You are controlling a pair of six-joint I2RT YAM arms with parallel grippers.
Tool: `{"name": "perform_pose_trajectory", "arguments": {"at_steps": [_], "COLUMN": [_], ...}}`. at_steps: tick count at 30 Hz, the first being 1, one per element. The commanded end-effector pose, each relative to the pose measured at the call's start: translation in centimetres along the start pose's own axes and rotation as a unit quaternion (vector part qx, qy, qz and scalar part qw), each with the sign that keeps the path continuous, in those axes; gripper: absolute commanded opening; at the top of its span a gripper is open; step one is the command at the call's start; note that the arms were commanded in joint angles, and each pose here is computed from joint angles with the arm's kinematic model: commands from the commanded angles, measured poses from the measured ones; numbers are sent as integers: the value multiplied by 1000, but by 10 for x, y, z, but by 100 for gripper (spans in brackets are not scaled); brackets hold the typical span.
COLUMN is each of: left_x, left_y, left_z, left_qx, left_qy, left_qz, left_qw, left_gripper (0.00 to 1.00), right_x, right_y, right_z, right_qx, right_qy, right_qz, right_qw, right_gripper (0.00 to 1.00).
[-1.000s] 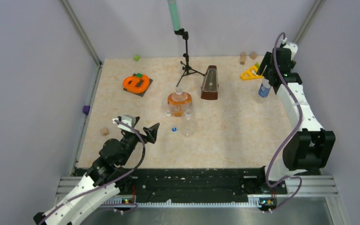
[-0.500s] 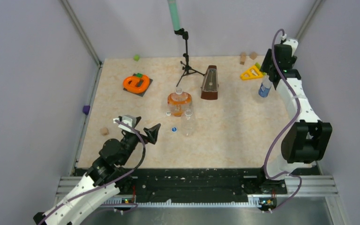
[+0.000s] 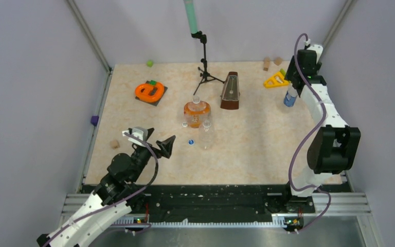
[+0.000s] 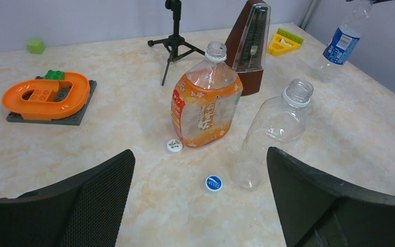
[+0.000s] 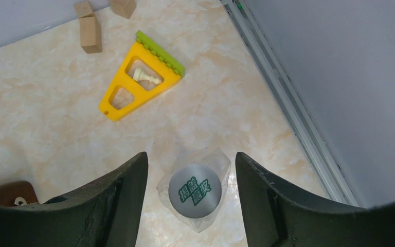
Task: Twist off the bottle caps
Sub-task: Pick up the plastic bottle at the center of the board.
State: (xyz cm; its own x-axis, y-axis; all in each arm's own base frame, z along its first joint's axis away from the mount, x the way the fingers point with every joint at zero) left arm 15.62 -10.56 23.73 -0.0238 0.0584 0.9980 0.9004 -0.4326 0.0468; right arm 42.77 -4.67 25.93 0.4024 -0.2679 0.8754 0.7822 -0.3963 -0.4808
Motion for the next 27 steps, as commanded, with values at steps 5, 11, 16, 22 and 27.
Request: {"name": "perform_pose_trajectory", "arguments": {"at_steps": [5,11,16,22,27], "left_x": [22,24,22,23,22], "left_y": [-5,-6,-6,-5,-5], "left_z": [-1,-3,-2,-1,-1], "left_qx": [-7,-16,-9,-5,-1], "left_qy": [-30,-35,-40,-46,-54], "left_qz": [-56,-63,-59,-61,-60], "left_qw": [998,997,997,997,997], "left_gripper": [99,99,99,99,99], "right_x": [17,17,17,23,11], "right_y": [4,2,-4,-34,-72], "right_z": [2,1,-3,-5,-9], "right_qx": [2,4,4,40,92], "right_qy": [3,0,-1,26,59], "right_qz": [-34,-33,-41,-56,-56], "right_qw": [999,999,999,997,992], "right_gripper": [56,42,24,13,13]}}
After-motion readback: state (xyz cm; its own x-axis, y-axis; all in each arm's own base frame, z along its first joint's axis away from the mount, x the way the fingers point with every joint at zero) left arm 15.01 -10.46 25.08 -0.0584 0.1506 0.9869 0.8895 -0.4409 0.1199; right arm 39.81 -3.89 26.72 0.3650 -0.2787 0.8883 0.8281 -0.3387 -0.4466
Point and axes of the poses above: each gripper's point midway between its finger pads, its own y axis out along the fingers, its own z axis along the line the jaws close on, x = y × z, the point moved 6 cm from there along -y, back along the fingers, and after that the axes turned 6 degrees about y, right-handed, at the moved point
